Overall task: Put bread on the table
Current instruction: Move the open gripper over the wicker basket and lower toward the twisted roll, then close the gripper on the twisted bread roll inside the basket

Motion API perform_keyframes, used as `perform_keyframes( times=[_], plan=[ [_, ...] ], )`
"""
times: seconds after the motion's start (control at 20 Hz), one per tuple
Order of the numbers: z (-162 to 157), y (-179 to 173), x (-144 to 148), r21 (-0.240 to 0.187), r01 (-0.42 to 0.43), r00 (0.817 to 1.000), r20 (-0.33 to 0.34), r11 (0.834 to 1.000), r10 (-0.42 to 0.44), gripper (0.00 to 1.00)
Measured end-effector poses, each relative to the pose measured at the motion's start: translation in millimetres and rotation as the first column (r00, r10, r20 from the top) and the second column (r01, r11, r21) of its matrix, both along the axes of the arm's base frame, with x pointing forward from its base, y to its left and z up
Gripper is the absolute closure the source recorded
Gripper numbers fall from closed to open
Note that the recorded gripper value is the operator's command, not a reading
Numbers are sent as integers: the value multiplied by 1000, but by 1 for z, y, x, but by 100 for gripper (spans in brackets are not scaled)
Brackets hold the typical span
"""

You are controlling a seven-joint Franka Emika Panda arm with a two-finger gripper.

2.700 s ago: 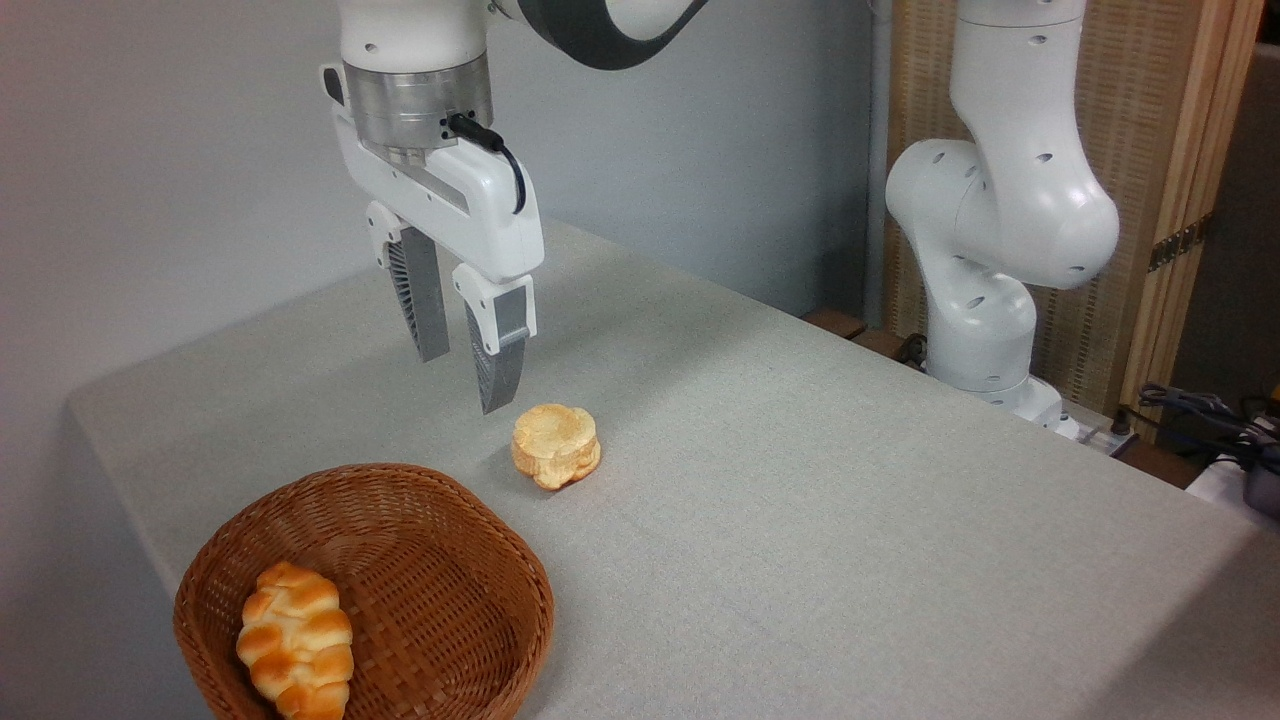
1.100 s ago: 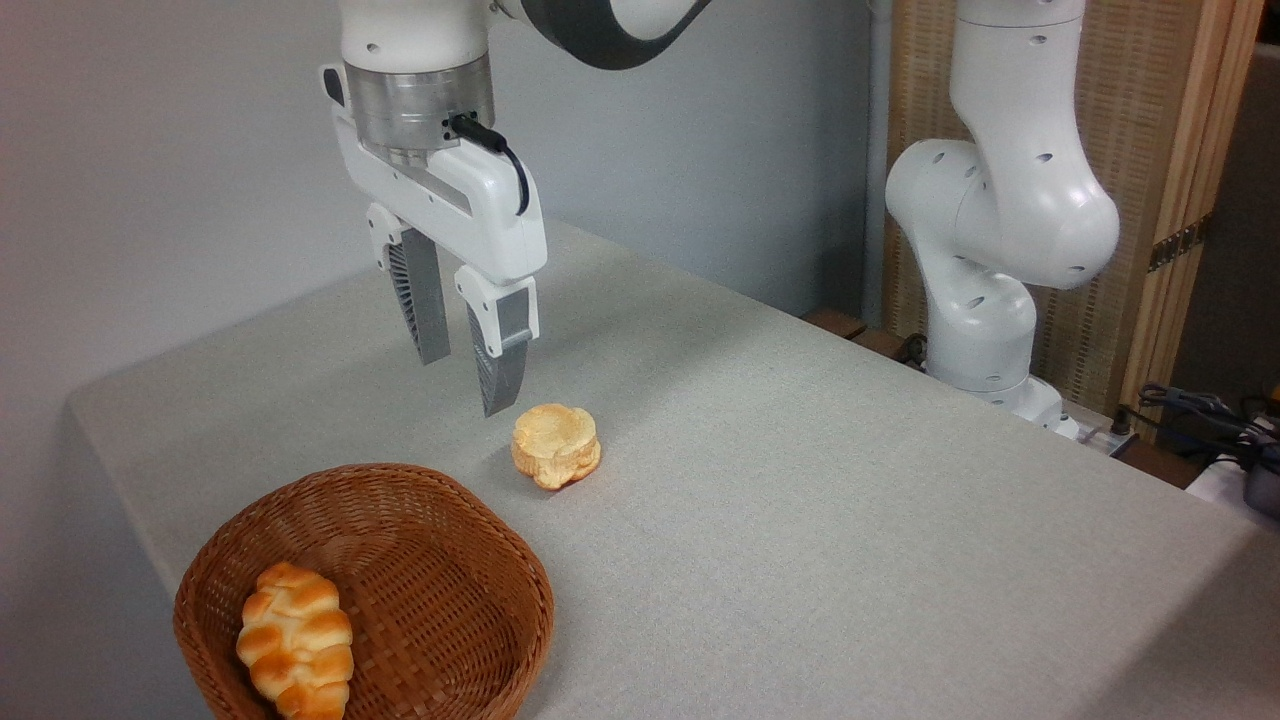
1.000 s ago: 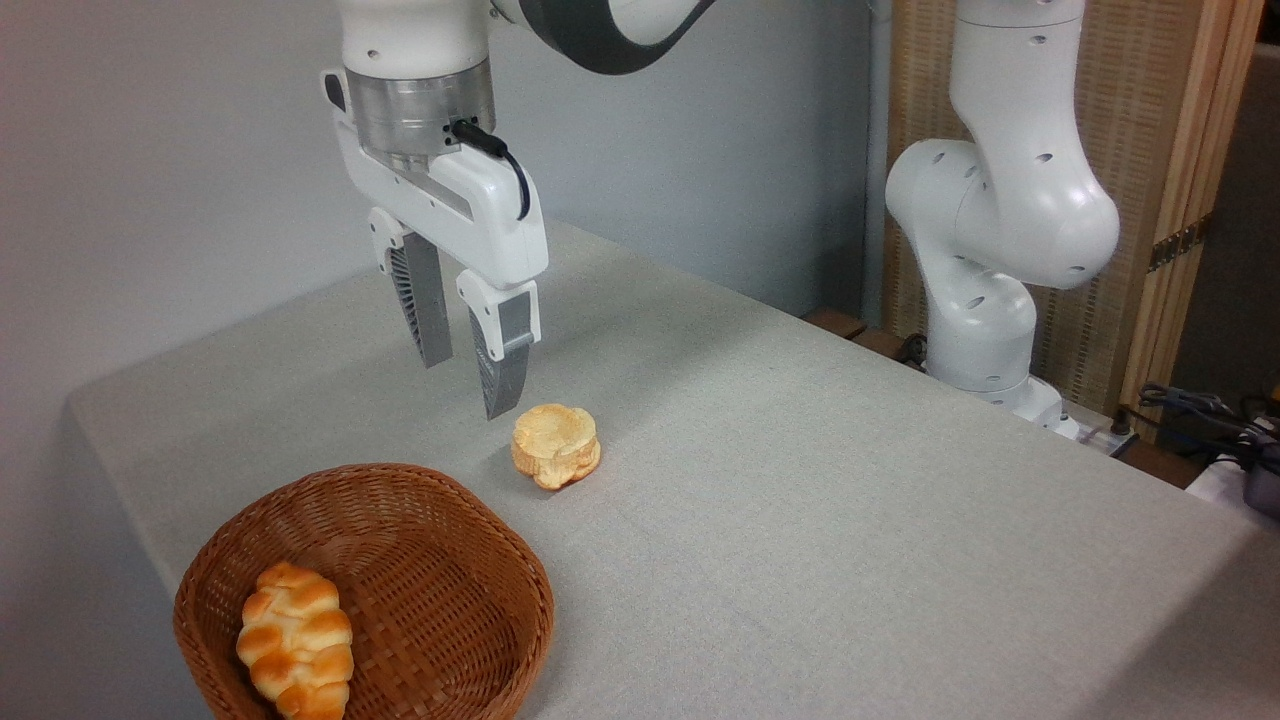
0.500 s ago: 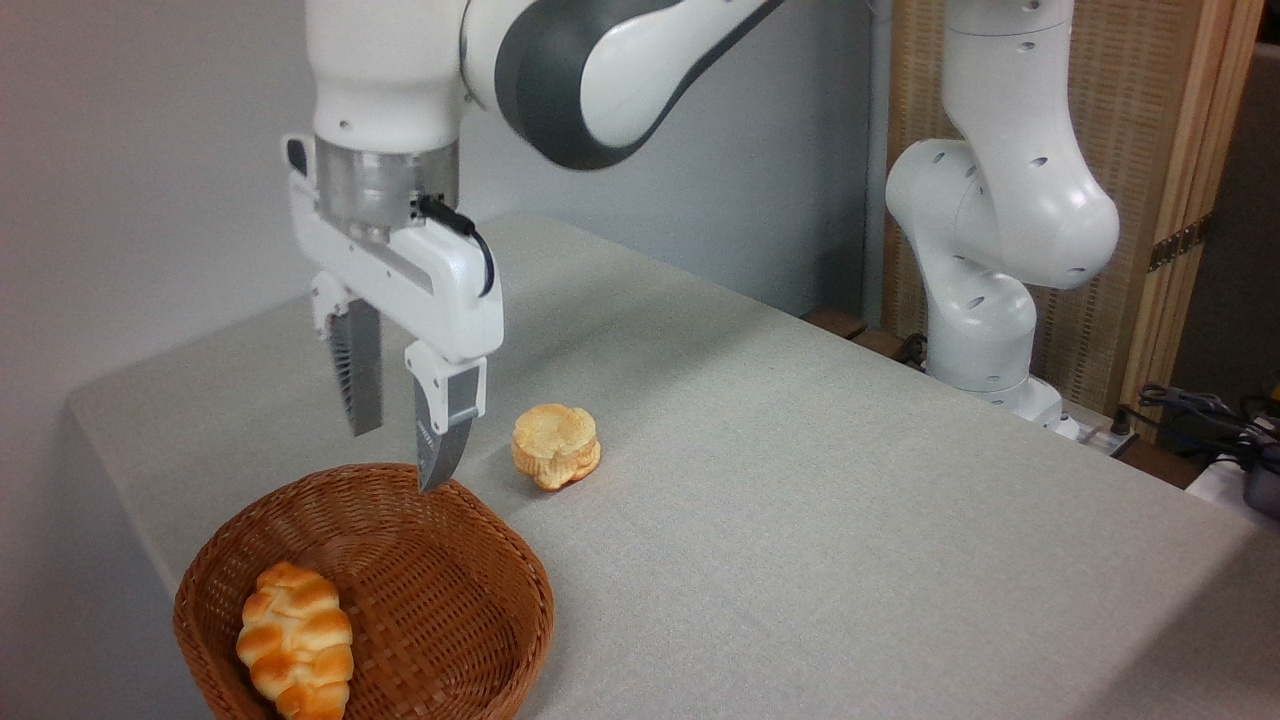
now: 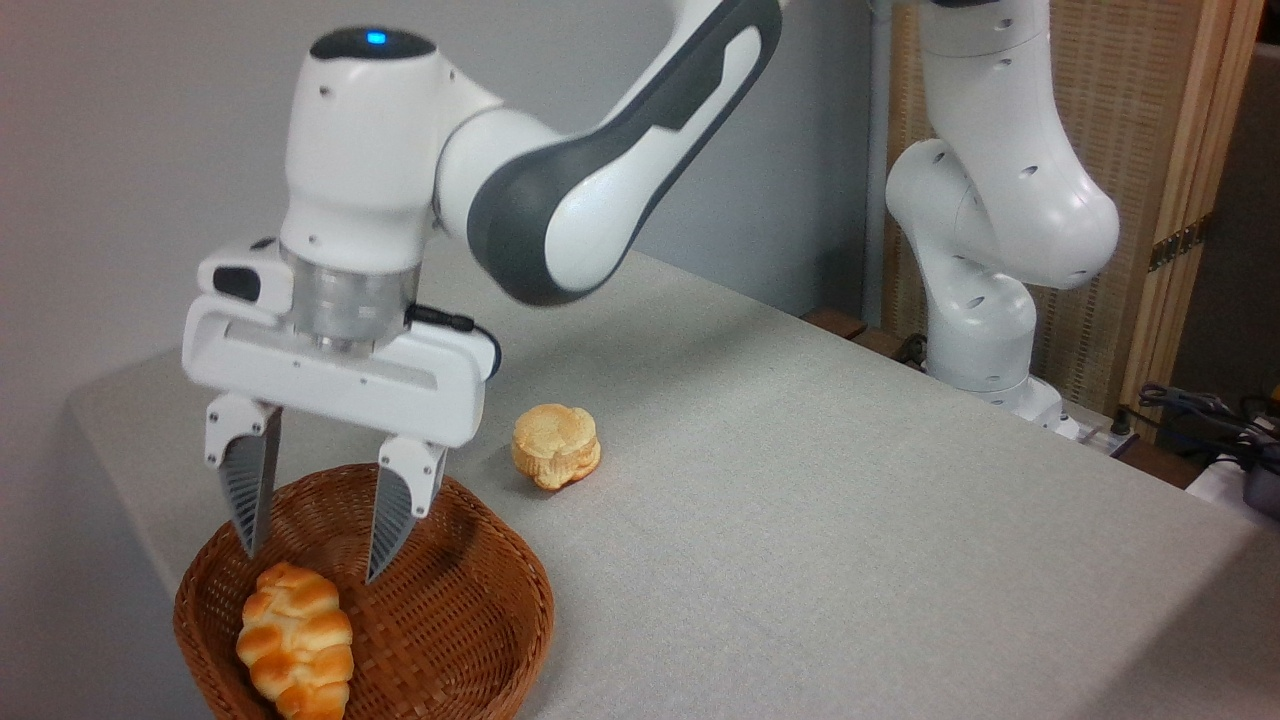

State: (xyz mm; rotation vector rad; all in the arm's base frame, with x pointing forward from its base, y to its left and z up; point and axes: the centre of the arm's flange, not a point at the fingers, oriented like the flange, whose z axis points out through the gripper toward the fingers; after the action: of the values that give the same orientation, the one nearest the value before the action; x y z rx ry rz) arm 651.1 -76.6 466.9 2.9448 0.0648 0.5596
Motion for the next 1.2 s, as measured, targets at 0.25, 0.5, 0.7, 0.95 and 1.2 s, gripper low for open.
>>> perform_keyframes(
  times=[0.25,0.5,0.7,0.95,1.2],
  plan=[
    [-31,-5,17,-44,-106,992,58,993,109,0],
    [-55,-15,22,-34,-100,993,52,994,102,0],
    [-61,-25,22,41,-41,998,59,998,38,0],
    [-66,-37,19,163,53,997,45,985,-61,51],
    [-66,-39,18,176,65,996,43,982,-74,77]
  ],
)
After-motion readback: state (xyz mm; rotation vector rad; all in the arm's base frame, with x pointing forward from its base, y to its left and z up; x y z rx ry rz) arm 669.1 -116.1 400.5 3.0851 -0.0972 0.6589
